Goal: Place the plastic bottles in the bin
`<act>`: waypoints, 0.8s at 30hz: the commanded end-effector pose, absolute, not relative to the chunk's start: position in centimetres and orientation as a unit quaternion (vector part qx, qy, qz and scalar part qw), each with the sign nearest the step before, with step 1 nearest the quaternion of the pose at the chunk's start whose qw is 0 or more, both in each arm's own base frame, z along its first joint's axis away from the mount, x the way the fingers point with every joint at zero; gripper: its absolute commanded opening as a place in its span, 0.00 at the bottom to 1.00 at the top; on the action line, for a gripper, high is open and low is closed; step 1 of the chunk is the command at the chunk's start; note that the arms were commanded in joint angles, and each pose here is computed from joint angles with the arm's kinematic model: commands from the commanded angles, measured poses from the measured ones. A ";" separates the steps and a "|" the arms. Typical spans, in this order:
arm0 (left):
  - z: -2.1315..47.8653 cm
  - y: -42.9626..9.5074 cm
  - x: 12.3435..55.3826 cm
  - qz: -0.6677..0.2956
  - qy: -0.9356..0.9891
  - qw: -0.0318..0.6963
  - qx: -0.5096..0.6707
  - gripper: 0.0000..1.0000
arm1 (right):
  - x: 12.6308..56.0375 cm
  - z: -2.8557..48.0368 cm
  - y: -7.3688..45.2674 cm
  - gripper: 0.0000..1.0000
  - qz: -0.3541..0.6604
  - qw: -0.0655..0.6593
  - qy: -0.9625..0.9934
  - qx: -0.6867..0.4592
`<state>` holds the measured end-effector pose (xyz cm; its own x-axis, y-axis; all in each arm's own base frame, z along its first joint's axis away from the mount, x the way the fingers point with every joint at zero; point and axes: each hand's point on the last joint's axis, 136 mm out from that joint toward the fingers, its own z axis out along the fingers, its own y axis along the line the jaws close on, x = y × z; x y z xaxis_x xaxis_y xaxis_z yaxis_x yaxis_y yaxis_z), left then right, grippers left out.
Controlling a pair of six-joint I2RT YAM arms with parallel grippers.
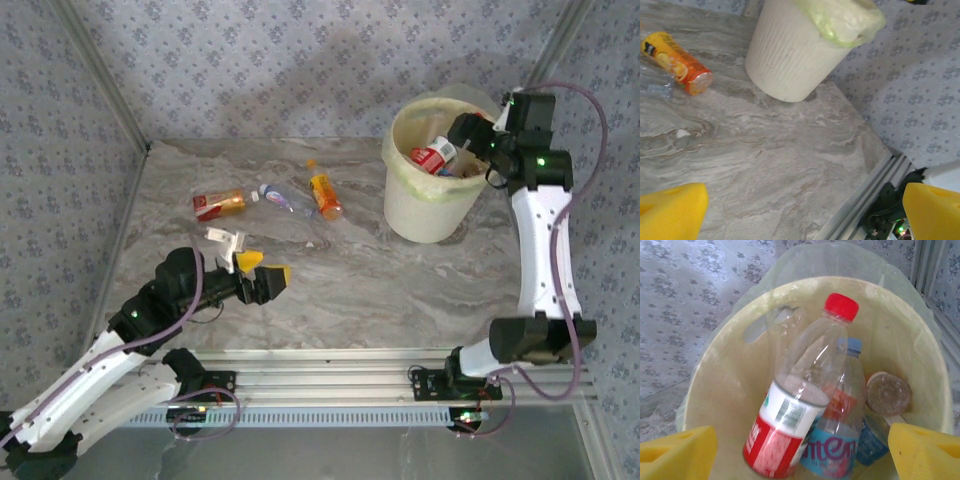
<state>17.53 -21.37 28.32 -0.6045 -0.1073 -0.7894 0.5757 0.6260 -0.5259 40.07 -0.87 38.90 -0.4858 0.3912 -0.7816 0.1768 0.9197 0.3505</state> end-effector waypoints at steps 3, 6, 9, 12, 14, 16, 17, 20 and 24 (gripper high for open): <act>28.6 -20.8 19.2 -0.353 0.818 0.433 0.138 1.00 | 36.2 39.5 2.0 0.92 0.153 0.508 0.840 0.117; 27.9 -21.1 20.5 -0.331 0.833 0.426 0.125 1.00 | 33.5 38.3 3.8 0.94 0.181 0.503 0.840 0.095; 27.1 -21.7 21.8 -0.311 0.848 0.414 0.113 1.00 | 30.8 37.0 5.7 0.96 0.214 0.499 0.836 0.075; 25.9 -22.4 23.5 -0.295 0.866 0.392 0.095 1.00 | 28.3 35.5 7.4 0.97 0.251 0.488 0.834 0.055; 25.2 -22.8 24.8 -0.286 0.878 0.375 0.079 1.00 | 26.6 33.9 8.5 1.00 0.274 0.475 0.835 0.043; 24.7 -23.0 26.2 -0.279 0.887 0.364 0.063 1.00 | 25.4 32.9 9.6 1.00 0.295 0.465 0.834 0.026; 24.3 -23.0 27.0 -0.273 0.892 0.358 0.053 1.00 | 24.8 32.4 10.1 1.00 0.305 0.460 0.834 0.018; 23.3 -22.9 29.5 -0.255 0.905 0.339 0.022 1.00 | 23.5 30.7 11.2 1.00 0.324 0.440 0.837 0.001; 22.5 -23.4 32.8 -0.238 0.917 0.319 0.009 1.00 | 22.3 28.4 11.9 1.00 0.328 0.415 0.849 -0.006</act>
<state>31.32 -23.00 21.96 -0.7840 -0.1193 -0.6092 0.1914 0.8871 -0.4201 23.10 10.97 28.97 -0.6345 0.2701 -0.7242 -0.2553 0.8111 0.5262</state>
